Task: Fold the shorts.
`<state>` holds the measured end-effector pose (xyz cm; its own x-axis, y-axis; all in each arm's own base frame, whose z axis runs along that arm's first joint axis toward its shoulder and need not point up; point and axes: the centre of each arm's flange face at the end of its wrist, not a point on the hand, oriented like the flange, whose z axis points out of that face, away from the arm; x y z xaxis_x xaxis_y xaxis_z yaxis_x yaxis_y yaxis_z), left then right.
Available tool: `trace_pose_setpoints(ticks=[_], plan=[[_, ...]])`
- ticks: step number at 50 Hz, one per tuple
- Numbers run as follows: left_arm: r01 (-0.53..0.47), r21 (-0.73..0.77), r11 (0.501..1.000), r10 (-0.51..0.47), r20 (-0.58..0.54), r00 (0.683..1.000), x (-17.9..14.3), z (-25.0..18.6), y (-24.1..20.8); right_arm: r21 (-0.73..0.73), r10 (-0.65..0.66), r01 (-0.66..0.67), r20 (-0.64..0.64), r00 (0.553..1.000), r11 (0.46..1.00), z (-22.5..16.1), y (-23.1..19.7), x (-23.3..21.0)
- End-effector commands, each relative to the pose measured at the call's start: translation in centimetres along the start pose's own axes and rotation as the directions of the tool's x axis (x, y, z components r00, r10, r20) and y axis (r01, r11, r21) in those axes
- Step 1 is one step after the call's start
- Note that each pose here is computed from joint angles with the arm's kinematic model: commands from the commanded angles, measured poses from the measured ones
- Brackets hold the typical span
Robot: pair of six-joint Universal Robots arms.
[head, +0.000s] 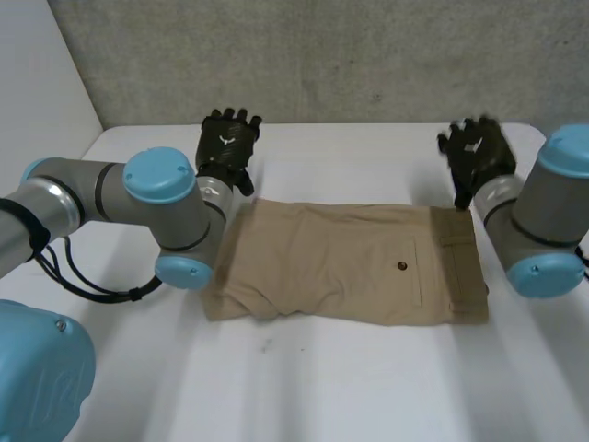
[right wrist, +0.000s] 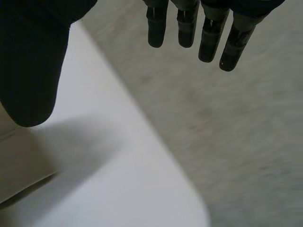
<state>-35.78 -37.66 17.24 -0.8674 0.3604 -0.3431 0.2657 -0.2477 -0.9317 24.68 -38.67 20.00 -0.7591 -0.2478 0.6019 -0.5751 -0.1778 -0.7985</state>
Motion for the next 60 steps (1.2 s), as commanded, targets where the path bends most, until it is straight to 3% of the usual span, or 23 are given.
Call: trace_pose_setpoints(ticks=[1, 8, 12, 17, 24, 47, 55, 60], plan=[[-0.043, 0.044, 0.998, 0.039, 0.100, 0.994, -2.3, -1.7, -4.9, 0.099, 0.061, -0.052, -0.088, 0.994, 0.994, -2.8, -5.2, 4.2], [-0.036, 0.025, 0.999, 0.034, 0.075, 0.997, -3.4, -6.8, -8.1, -0.064, 0.114, -0.111, 0.054, 0.992, 0.992, -7.3, -4.7, 3.5], [-0.012, 0.004, 1.000, 0.012, 0.033, 0.999, -2.7, -10.0, -8.9, -0.214, 0.224, -0.189, 0.152, 0.963, 0.958, -10.1, -3.4, 2.1], [0.051, -0.032, 0.998, -0.050, 0.017, 0.999, -3.3, -13.5, -9.0, -0.361, 0.372, -0.272, 0.245, 0.895, 0.892, -13.2, -1.1, 0.0], [0.094, -0.086, 0.992, -0.094, 0.002, 0.996, -3.2, -15.9, -7.8, -0.431, 0.448, -0.315, 0.251, 0.858, 0.846, -14.5, 2.9, -0.6], [0.091, -0.165, 0.982, -0.094, -0.013, 0.995, -2.9, -17.5, -5.7, -0.349, 0.372, -0.284, 0.219, 0.902, 0.893, -12.7, 7.8, -2.6], [0.090, -0.162, 0.983, -0.093, -0.012, 0.996, -2.9, -17.5, -5.7, -0.358, 0.275, -0.214, 0.130, 0.953, 0.909, -11.2, 9.4, -0.5], [0.092, -0.152, 0.984, -0.093, -0.002, 0.996, -3.3, -17.5, -6.1, -0.407, 0.231, -0.192, 0.050, 0.972, 0.893, -10.7, 10.4, 3.4]])
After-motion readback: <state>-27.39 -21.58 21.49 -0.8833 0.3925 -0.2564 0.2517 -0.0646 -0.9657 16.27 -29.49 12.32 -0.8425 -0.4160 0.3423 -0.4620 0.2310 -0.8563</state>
